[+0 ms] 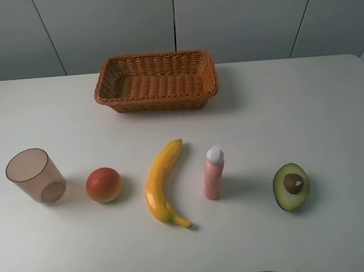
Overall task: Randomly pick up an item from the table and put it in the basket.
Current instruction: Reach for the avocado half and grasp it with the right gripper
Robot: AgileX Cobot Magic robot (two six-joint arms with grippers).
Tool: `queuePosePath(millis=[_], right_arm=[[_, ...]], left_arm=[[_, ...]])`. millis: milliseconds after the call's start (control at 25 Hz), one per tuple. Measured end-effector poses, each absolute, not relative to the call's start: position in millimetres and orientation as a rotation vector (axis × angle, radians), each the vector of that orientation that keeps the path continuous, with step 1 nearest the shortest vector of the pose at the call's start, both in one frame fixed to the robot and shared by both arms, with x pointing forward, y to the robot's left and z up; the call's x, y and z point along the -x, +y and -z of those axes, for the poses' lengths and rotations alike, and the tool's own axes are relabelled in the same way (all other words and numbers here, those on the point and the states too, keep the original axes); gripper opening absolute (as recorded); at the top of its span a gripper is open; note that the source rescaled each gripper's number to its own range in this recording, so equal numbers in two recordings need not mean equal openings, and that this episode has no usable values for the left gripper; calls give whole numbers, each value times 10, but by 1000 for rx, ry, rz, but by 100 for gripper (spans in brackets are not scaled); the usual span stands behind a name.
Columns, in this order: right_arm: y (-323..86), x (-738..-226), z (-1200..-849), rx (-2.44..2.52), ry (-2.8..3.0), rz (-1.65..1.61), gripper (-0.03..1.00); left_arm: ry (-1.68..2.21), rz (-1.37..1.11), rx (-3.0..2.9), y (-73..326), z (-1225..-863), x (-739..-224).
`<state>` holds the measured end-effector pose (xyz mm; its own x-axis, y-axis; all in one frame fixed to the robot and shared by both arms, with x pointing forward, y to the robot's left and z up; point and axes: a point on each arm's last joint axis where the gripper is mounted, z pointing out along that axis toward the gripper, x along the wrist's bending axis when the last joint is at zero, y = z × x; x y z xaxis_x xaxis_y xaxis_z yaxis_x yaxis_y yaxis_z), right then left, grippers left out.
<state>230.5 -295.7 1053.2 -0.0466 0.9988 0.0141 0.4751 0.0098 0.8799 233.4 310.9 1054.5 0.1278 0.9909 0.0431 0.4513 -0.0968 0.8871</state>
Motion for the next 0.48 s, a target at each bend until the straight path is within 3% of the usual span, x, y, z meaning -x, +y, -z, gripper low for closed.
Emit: queuePosePath(millis=[480], right_arm=[[-2957, -2305, -10532, -1543, 1603, -971, 100]], left_arm=[[1420, -912, -1659, 3109, -10545, -2334]])
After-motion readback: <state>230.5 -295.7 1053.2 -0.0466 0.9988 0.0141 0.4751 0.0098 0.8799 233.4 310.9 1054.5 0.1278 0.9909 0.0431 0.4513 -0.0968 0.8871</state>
